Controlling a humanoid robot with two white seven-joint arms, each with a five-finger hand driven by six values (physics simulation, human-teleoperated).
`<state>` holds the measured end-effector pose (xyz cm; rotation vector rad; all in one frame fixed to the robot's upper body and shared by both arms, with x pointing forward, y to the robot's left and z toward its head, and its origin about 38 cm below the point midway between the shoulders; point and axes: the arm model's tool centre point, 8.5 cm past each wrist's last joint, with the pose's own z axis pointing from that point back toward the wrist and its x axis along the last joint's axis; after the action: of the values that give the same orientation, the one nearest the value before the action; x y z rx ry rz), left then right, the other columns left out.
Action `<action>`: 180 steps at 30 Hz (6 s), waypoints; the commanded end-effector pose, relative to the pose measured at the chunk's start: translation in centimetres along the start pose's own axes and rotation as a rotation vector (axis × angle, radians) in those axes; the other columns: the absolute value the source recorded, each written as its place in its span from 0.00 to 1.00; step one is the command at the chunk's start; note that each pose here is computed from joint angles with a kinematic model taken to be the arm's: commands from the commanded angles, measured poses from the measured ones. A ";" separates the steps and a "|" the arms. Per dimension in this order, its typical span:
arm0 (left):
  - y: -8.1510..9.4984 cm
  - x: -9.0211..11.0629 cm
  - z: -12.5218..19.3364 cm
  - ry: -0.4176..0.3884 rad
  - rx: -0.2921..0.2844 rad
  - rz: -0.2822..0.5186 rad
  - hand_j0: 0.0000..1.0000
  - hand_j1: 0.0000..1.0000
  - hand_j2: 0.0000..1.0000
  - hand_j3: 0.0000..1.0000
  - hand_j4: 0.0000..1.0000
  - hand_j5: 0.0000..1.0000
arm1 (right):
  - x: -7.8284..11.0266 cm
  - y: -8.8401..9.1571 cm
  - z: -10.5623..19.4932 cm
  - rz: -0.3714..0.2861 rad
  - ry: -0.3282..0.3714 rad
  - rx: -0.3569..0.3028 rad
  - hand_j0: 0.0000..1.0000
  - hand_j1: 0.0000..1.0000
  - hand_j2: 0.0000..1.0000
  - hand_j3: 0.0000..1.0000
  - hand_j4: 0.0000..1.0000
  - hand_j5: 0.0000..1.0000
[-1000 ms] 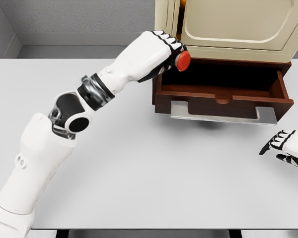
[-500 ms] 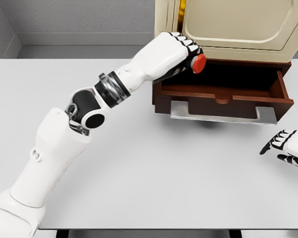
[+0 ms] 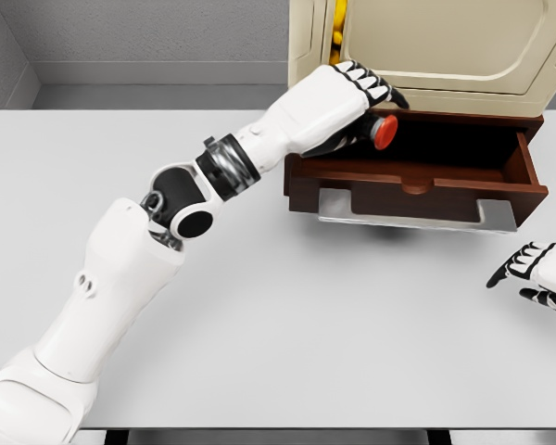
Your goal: Put the switch into the drawer with left arm, and close the drawer with right arm
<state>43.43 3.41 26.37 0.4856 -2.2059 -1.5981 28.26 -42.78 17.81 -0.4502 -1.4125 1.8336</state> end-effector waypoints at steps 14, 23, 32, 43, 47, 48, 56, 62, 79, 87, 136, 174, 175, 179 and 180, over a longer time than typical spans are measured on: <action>-0.1 0.2 -0.1 -0.005 0.000 0.004 0.81 0.81 0.81 0.81 0.81 0.81 | 0.0 -0.1 0.0 -0.004 0.000 -0.003 0.61 0.61 0.61 0.61 0.61 0.61; -0.1 0.2 0.0 -0.006 -0.001 0.002 0.84 0.84 0.84 0.84 0.84 0.84 | 0.0 -0.1 0.0 -0.004 0.000 -0.003 0.61 0.61 0.61 0.61 0.61 0.61; -0.1 0.3 -0.1 -0.007 -0.001 -0.003 0.84 0.84 0.84 0.84 0.84 0.84 | 0.0 -0.1 0.0 -0.004 0.000 -0.003 0.61 0.61 0.61 0.61 0.61 0.61; -0.1 0.4 -0.1 -0.011 -0.001 -0.004 0.84 0.84 0.84 0.84 0.84 0.84 | 0.0 -0.1 0.0 -0.003 0.001 -0.004 0.61 0.61 0.61 0.61 0.61 0.61; 0.0 0.4 -0.1 -0.010 0.000 -0.004 0.84 0.84 0.84 0.84 0.84 0.84 | 0.0 -0.1 0.0 -0.003 0.001 -0.004 0.61 0.61 0.61 0.61 0.61 0.61; 0.0 0.4 -0.1 -0.010 0.000 -0.004 0.84 0.84 0.84 0.84 0.84 0.84 | 0.0 -0.1 0.0 -0.004 0.000 -0.003 0.61 0.61 0.61 0.61 0.61 0.61; 0.0 0.4 -0.1 -0.012 0.000 -0.003 0.84 0.84 0.84 0.84 0.84 0.84 | 0.0 -0.1 0.0 -0.004 0.000 -0.003 0.61 0.61 0.61 0.61 0.61 0.61; 1.5 1.9 0.4 -0.064 0.045 -0.016 1.00 1.00 1.00 1.00 1.00 1.00 | 0.0 -0.1 0.0 -0.004 0.000 -0.003 0.61 0.61 0.61 0.61 0.61 0.61; 5.4 0.7 6.8 -0.246 -0.040 0.724 1.00 1.00 1.00 1.00 1.00 1.00 | -0.5 0.0 0.3 -0.006 0.017 -0.001 0.62 0.62 0.62 0.62 0.62 0.62; 5.4 -1.6 6.0 -0.064 -0.116 1.151 1.00 1.00 1.00 1.00 1.00 1.00 | -0.7 0.1 0.4 -0.008 0.024 0.001 0.62 0.62 0.62 0.62 0.62 0.62; -1.0 -4.6 6.1 0.196 -0.287 1.417 1.00 1.00 1.00 1.00 1.00 1.00 | -0.8 0.0 0.5 -0.006 0.027 0.000 0.62 0.62 0.62 0.62 0.62 0.62; 4.2 2.0 4.1 -0.050 -0.288 1.177 1.00 1.00 1.00 1.00 1.00 1.00 | -1.3 -0.2 0.7 -0.004 0.040 0.000 0.62 0.62 0.62 0.62 0.62 0.62; 4.7 1.7 4.5 -0.061 -0.274 1.166 1.00 1.00 1.00 1.00 1.00 1.00 | -1.3 -0.3 0.7 -0.004 0.040 -0.001 0.60 0.60 0.60 0.60 0.60 0.60; 6.9 -0.5 8.5 -0.149 -0.251 1.104 1.00 1.00 1.00 1.00 1.00 1.00 | -1.0 -0.5 0.5 -0.002 0.029 -0.005 0.51 0.51 0.51 0.51 0.51 0.51; 7.3 -1.2 10.0 -0.162 -0.241 1.078 1.00 1.00 1.00 1.00 1.00 1.00 | -1.0 -0.5 0.4 -0.002 0.029 -0.008 0.51 0.51 0.51 0.51 0.51 0.51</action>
<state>39.35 11.75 28.66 -0.8207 -1.7013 -1.1743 28.82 -43.87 18.22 -0.4827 -1.3960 1.8175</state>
